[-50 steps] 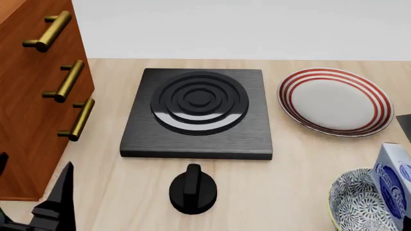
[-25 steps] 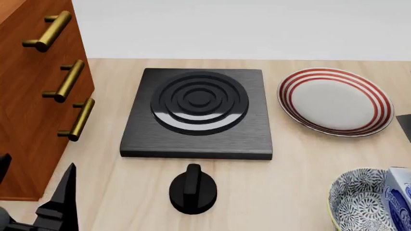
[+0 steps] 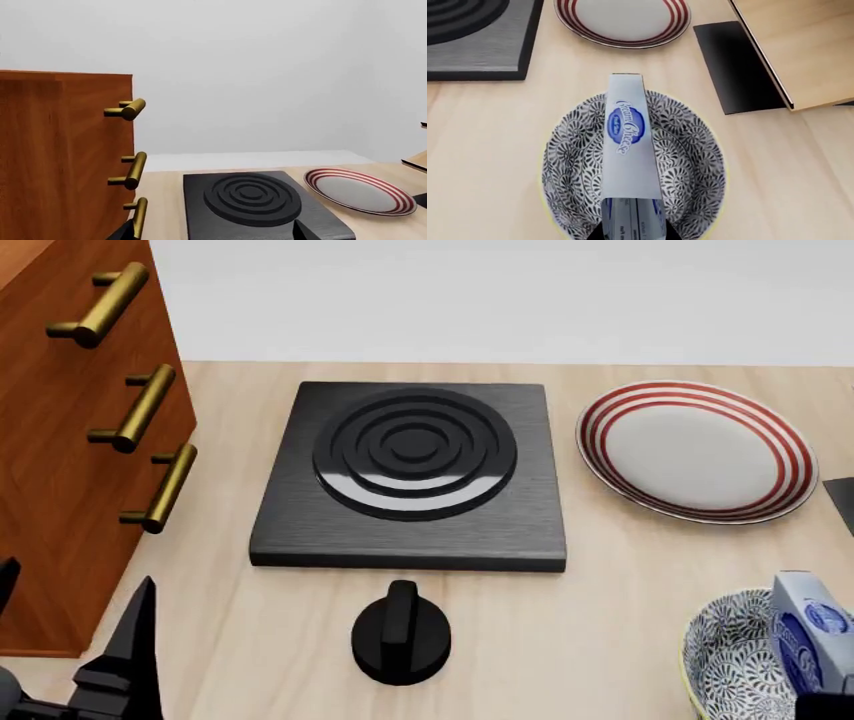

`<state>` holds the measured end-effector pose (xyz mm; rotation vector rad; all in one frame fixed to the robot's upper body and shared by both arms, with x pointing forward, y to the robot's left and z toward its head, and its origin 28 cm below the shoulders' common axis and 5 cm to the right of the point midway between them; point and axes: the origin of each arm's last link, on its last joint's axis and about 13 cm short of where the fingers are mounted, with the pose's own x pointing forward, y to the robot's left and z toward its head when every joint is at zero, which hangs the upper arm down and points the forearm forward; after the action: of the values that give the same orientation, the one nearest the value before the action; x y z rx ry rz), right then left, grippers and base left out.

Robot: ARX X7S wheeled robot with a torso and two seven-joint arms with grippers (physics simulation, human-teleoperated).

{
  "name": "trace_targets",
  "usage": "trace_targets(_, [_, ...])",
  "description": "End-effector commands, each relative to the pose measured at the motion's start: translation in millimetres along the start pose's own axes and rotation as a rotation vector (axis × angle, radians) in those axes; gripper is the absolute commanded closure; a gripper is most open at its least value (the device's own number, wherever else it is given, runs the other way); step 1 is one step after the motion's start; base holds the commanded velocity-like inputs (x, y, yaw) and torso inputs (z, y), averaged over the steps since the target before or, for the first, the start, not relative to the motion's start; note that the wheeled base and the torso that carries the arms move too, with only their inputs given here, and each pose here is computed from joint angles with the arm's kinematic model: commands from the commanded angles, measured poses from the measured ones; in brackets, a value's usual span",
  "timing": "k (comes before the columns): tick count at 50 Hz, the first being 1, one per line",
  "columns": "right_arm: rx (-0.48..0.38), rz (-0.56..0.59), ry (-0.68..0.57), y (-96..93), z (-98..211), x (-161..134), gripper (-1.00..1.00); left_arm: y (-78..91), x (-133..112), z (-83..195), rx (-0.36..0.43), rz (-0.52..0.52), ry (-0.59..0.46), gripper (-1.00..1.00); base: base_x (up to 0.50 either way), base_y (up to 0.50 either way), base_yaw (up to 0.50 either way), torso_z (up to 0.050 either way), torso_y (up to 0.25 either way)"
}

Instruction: Pick up the cream cheese and put it in the bowl.

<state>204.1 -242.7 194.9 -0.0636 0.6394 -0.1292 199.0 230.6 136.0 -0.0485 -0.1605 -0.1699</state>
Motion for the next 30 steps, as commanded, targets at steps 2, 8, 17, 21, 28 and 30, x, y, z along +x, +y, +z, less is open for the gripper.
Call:
trace_targets(2, [-0.035,-0.033,-0.040,8.0,33,10,1.00,0.7,1,-2,0.001,0.006,0.000,-1.00,0.00,0.00,0.00,0.000,0.000])
trace_targets(8, [-0.035,-0.053,-0.006,9.1,36,18,1.00,2.0,1,-3,0.000,0.010,0.001,-1.00,0.00,0.00,0.00,0.000,0.000])
trace_targets(17, [-0.041,-0.073,0.042,7.9,28,26,1.00,2.2,2,-4,-0.001,0.013,0.006,-1.00,0.00,0.00,0.00,0.000,0.000])
trace_targets(21, [-0.052,-0.077,0.055,7.8,26,26,1.00,1.8,2,-5,0.002,0.013,0.010,-1.00,0.00,0.00,0.00,0.000,0.003])
trace_targets(28, [-0.071,-0.088,0.073,8.2,25,25,1.00,1.8,2,-4,0.003,0.014,0.007,-1.00,0.00,0.00,0.00,0.000,0.000])
trace_targets(30, [-0.072,-0.092,0.075,8.2,24,26,1.00,2.0,2,-5,0.003,0.014,0.007,-1.00,0.00,0.00,0.00,0.000,0.000])
